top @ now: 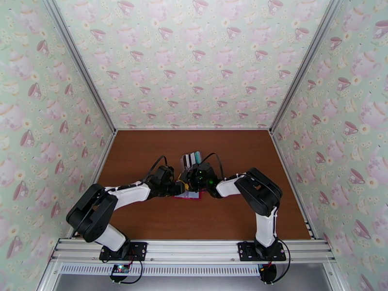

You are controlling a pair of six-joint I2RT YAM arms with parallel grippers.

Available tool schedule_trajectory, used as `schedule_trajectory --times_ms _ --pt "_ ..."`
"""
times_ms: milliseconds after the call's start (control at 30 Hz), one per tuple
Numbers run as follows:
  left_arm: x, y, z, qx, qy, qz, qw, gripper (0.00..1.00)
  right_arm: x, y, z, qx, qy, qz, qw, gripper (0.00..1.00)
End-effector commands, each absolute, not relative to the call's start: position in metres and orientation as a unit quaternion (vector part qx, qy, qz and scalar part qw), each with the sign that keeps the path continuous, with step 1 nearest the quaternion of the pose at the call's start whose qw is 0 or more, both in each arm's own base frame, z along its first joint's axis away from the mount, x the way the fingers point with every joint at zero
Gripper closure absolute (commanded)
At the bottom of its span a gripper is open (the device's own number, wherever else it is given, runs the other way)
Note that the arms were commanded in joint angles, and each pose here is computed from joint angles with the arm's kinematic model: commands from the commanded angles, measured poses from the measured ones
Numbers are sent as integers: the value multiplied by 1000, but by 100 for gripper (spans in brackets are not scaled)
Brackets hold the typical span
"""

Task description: Put the credit cards into the card holder

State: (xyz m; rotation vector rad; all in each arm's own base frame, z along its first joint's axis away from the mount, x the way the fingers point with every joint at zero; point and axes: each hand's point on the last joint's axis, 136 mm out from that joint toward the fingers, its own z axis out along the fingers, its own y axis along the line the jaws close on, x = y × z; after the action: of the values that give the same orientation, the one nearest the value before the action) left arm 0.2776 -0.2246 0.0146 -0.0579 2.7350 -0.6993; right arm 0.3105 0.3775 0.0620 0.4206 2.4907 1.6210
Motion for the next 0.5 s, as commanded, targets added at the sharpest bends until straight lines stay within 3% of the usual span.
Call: schedule_trajectory --times_ms 0,467 --pt "212 -205 -82 -18 983 -180 23 24 312 374 69 140 821 548 69 53" --pt "208 -205 -91 -23 984 -177 12 25 320 353 99 138 815 554 97 51"
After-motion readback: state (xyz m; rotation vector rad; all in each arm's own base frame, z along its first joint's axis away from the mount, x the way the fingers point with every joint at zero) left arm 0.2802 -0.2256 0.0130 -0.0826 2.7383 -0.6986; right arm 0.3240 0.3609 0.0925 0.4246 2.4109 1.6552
